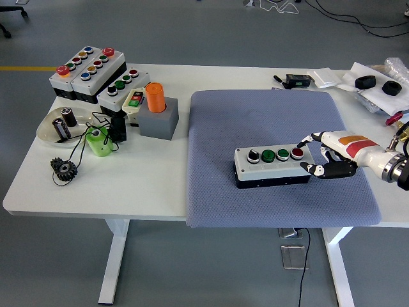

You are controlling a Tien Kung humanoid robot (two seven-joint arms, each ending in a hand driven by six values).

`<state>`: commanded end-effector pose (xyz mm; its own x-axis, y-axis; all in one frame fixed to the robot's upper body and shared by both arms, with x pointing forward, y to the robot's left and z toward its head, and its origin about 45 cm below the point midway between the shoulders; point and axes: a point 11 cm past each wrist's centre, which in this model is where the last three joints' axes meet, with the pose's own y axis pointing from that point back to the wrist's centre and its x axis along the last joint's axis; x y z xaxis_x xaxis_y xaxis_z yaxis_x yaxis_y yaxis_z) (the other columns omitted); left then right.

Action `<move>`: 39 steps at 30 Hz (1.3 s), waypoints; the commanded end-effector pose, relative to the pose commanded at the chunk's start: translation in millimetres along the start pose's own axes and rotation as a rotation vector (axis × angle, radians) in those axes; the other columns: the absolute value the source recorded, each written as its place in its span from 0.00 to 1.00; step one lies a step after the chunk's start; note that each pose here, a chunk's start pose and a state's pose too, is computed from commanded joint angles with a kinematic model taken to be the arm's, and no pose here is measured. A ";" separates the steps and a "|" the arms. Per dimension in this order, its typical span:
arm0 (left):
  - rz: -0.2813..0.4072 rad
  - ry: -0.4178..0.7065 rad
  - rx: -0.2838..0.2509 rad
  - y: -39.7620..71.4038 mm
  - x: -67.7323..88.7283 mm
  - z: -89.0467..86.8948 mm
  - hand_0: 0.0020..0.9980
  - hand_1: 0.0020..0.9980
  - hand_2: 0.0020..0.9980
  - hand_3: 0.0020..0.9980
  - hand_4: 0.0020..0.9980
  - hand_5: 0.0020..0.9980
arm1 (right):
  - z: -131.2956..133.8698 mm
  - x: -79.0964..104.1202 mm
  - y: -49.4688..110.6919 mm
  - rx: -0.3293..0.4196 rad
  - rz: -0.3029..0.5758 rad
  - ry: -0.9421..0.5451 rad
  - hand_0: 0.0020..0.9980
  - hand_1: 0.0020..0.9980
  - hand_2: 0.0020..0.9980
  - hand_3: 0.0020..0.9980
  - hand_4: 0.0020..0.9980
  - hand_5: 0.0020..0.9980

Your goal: Pick up the button,place it on the desk,press the button,press the button

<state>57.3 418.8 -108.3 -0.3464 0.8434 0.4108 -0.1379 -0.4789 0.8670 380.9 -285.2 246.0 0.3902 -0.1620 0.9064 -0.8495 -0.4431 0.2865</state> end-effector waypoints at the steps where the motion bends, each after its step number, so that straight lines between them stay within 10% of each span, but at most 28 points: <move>1: 0.000 0.000 0.000 0.0 0.1 -0.1 0.67 0.73 0.73 0.54 0.39 1.00 | -0.4 -0.3 -0.2 0.001 -0.001 0.000 0.05 0.00 0.11 0.74 0.66 0.60; 18: -0.005 -0.002 0.001 -0.1 -0.4 0.4 0.67 0.73 0.74 0.55 0.39 1.00 | 10.0 -25.1 -5.7 -0.052 -0.097 0.005 0.05 0.00 0.11 0.74 0.65 0.64; 29: -0.005 -0.003 0.001 -0.1 -0.1 0.3 0.67 0.73 0.73 0.54 0.39 1.00 | -7.9 7.2 -3.2 0.009 0.024 -0.015 0.05 0.00 0.11 0.74 0.65 0.64; 39: -0.005 0.001 0.000 0.0 -0.3 -0.2 0.68 0.73 0.73 0.54 0.39 1.00 | -15.9 -4.7 -10.2 0.021 -0.010 -0.022 0.05 0.00 0.11 0.74 0.64 0.64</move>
<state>57.3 418.5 -108.5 -0.3464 0.8455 0.4064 -0.1398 -0.4749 0.8689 382.0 -265.9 243.7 0.4067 -0.1770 0.8962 -0.8377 -0.4635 0.2887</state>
